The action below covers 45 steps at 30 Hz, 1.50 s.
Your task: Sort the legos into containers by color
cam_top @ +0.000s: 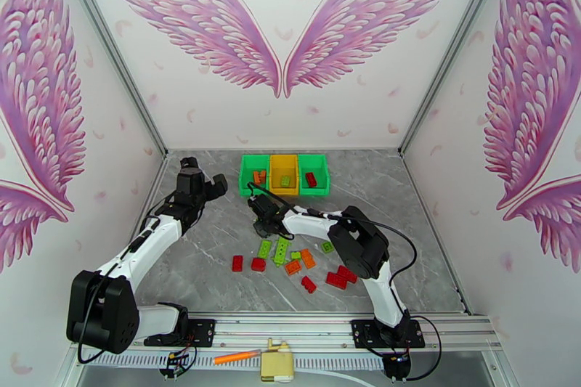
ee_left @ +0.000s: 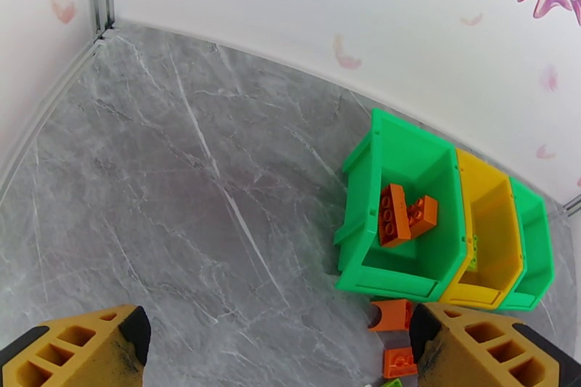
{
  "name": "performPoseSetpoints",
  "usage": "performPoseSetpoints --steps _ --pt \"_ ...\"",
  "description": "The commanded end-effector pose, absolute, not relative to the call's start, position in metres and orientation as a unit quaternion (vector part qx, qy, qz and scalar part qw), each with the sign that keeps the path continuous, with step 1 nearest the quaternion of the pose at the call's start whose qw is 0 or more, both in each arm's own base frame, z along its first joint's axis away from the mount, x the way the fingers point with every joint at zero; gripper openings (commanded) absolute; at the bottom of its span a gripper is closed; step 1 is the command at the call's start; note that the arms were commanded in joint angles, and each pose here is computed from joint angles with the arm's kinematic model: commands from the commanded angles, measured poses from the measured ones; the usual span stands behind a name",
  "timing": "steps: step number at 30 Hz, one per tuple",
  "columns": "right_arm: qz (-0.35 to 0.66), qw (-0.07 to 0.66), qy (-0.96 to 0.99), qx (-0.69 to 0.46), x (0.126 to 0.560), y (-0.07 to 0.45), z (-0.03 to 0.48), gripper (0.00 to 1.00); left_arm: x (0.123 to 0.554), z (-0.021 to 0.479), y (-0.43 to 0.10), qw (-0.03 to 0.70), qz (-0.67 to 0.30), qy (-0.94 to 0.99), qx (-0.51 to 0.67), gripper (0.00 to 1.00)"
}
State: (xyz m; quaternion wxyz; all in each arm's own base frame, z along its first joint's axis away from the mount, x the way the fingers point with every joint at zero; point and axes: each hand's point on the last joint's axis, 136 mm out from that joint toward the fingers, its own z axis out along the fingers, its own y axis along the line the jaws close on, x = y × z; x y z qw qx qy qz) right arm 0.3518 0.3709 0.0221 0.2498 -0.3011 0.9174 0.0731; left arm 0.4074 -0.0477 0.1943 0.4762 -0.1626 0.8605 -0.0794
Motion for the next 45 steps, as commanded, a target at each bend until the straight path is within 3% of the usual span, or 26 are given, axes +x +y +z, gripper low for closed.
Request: performPoseSetpoints --steps 1,11,24,36,45 --pt "0.069 0.257 0.918 -0.295 0.354 0.37 0.03 0.29 0.403 0.187 -0.045 0.47 -0.075 0.865 -0.162 0.99" --pt "0.1 0.338 0.899 -0.258 0.364 0.364 0.085 0.26 0.388 0.209 -0.061 0.529 -0.07 0.84 -0.095 0.99" --pt "0.122 0.433 0.878 -0.161 0.437 0.304 0.169 0.26 0.337 0.237 -0.16 0.597 -0.15 0.777 0.131 0.99" --pt "0.084 0.435 0.887 -0.131 0.531 0.271 0.16 0.27 0.325 0.226 -0.202 0.567 -0.173 0.778 0.208 0.99" --pt "0.095 0.403 0.898 -0.151 0.561 0.277 0.136 0.29 0.328 0.222 -0.208 0.56 -0.179 0.781 0.211 0.99"
